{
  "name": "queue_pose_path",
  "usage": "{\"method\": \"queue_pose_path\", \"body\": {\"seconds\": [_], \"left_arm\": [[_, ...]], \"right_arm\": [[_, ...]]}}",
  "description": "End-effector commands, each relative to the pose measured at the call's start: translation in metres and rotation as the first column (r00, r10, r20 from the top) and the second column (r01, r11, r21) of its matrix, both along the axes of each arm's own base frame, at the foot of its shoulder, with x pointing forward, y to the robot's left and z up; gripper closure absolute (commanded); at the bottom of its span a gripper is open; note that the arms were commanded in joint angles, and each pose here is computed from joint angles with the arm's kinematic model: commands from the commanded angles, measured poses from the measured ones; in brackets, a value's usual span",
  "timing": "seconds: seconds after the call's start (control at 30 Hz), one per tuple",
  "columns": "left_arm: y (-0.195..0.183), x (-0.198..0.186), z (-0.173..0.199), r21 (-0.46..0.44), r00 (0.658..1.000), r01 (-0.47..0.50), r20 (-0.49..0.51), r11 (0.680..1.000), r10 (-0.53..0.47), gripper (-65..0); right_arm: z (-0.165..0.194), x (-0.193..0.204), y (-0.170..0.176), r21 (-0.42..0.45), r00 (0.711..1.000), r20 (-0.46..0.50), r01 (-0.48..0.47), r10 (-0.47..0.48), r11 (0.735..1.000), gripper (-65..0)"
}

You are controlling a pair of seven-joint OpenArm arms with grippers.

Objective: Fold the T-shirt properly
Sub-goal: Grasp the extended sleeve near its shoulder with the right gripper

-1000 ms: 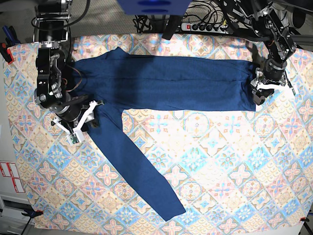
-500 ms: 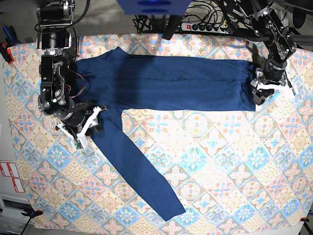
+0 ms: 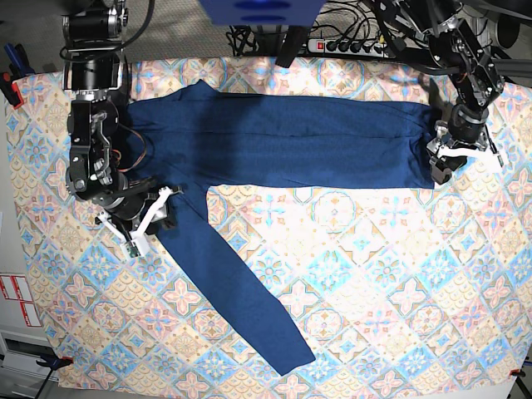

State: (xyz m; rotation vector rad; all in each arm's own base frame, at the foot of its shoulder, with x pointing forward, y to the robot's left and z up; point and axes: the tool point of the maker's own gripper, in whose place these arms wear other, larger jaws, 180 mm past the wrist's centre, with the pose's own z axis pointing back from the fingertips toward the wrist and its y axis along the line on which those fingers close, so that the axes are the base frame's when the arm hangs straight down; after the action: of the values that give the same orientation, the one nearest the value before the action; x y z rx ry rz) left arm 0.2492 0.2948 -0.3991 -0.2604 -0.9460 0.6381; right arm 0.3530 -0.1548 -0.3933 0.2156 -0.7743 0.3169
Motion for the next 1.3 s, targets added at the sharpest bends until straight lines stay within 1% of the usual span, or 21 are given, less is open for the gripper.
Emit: {"method": "queue_pose_path", "body": {"seconds": [0.0, 0.17, 0.47, 0.5, 0.6, 0.63, 0.7, 0.77, 0.83, 0.87, 0.93, 1.03, 1.07, 1.13, 1.2, 1.27], "left_arm": [[0.007, 0.007, 0.015, 0.023, 0.999, -0.003, 0.049, 1.000, 0.002, -35.5], [0.007, 0.006, 0.014, 0.023, 0.999, -0.003, 0.046, 1.000, 0.002, -35.8], [0.008, 0.011, 0.017, 0.023, 0.998, -0.006, 0.059, 1.000, 0.005, -36.0], [0.008, 0.014, 0.019, 0.023, 0.998, -0.007, 0.066, 1.000, 0.005, -37.0], [0.008, 0.016, 0.021, 0.023, 0.997, -0.007, 0.071, 1.000, 0.005, -43.0], [0.008, 0.017, 0.021, 0.023, 0.997, -0.007, 0.073, 1.000, 0.005, -46.1], [0.007, 0.018, 0.022, 0.023, 0.997, -0.006, 0.074, 1.000, 0.004, -49.3], [0.008, 0.021, 0.027, 0.031, 0.996, -0.004, 0.087, 1.000, 0.001, -49.3], [0.008, 0.028, 0.040, 0.047, 0.993, -0.001, 0.121, 0.999, -0.005, -49.0], [0.008, 0.031, 0.046, 0.056, 0.991, 0.001, 0.135, 0.998, -0.009, -48.9], [0.007, 0.034, 0.056, 0.072, 0.987, 0.004, 0.158, 0.997, -0.015, -48.9], [0.006, 0.044, 0.071, 0.084, 0.979, 0.006, 0.202, 0.996, -0.023, -48.9], [0.005, 0.046, 0.074, 0.080, 0.977, 0.007, 0.212, 0.997, -0.024, -48.9], [0.004, 0.049, 0.076, 0.071, 0.975, 0.010, 0.222, 0.997, -0.025, -48.9], [0.002, 0.052, 0.078, 0.070, 0.973, 0.012, 0.231, 0.998, -0.028, -48.9], [-0.007, 0.055, 0.074, 0.060, 0.973, 0.028, 0.226, 0.998, -0.041, -48.9]], "right_arm": [[0.016, 0.012, -0.003, 0.009, 0.998, 0.055, 0.002, -0.003, 1.000, -22.4], [0.014, 0.012, -0.003, 0.011, 0.999, 0.049, 0.005, -0.005, 1.000, -22.4], [0.026, 0.025, -0.003, 0.009, 0.997, 0.079, 0.004, -0.004, 1.000, -22.4], [0.024, 0.025, -0.004, 0.009, 0.997, 0.071, 0.006, -0.006, 1.000, -22.4], [0.023, 0.030, -0.006, 0.012, 0.998, 0.066, 0.011, -0.012, 1.000, -22.4], [0.023, 0.033, -0.003, 0.011, 0.998, 0.065, 0.004, -0.005, 1.000, -22.5], [0.019, 0.037, 0.005, 0.006, 0.998, 0.050, -0.024, 0.023, 1.000, -22.6], [0.018, 0.043, 0.014, -0.001, 0.998, 0.044, -0.055, 0.055, 0.999, -22.7], [0.014, 0.049, 0.020, -0.012, 0.997, 0.026, -0.074, 0.075, 0.997, -22.7], [0.012, 0.053, 0.021, -0.030, 0.996, 0.018, -0.085, 0.086, 0.996, -22.8], [0.006, 0.060, 0.021, -0.093, 0.994, -0.006, -0.113, 0.113, 0.989, -22.8], [-0.002, 0.070, 0.012, -0.210, 0.990, -0.039, -0.142, 0.136, 0.967, -22.8], [-0.005, 0.073, 0.009, -0.231, 0.989, -0.045, -0.145, 0.138, 0.962, -22.8], [-0.012, 0.077, 0.009, -0.256, 0.987, -0.046, -0.161, 0.154, 0.953, -22.8], [-0.021, 0.079, 0.012, -0.255, 0.986, -0.047, -0.168, 0.161, 0.952, -22.8], [-0.029, 0.081, 0.008, -0.263, 0.986, -0.059, -0.166, 0.156, 0.951, -22.8]]}}
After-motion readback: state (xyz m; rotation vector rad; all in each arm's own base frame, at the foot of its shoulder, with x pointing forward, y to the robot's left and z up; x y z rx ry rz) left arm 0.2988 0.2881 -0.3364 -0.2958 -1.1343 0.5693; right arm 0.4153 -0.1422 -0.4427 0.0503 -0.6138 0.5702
